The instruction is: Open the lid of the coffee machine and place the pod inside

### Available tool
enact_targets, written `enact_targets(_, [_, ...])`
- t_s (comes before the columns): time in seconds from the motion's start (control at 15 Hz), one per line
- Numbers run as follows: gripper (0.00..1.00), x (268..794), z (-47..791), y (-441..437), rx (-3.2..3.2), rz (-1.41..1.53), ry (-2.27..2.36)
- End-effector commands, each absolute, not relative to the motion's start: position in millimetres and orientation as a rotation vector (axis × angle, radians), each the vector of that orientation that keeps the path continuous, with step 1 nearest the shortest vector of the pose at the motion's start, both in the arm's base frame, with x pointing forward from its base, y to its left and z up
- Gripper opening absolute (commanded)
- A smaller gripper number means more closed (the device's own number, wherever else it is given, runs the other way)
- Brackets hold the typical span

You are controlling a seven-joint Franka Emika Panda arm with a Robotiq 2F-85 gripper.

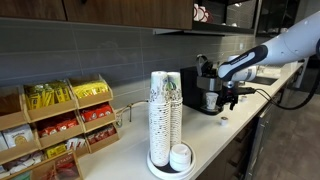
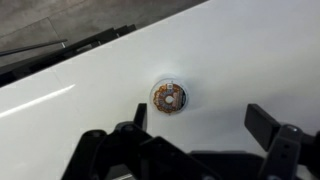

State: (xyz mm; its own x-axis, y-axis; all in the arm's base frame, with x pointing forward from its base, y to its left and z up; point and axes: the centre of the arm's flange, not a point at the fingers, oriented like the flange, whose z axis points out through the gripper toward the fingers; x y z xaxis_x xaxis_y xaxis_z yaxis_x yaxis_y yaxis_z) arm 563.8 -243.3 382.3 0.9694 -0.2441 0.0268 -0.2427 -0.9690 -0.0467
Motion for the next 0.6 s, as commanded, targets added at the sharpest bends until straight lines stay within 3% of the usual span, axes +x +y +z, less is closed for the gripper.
enact_targets(0.0, [1.00,565,354,-246,-3.120,-0.031,0.348])
enact_targets(0.53, [0.99,569,329,-246,-3.148,-0.007,0.322])
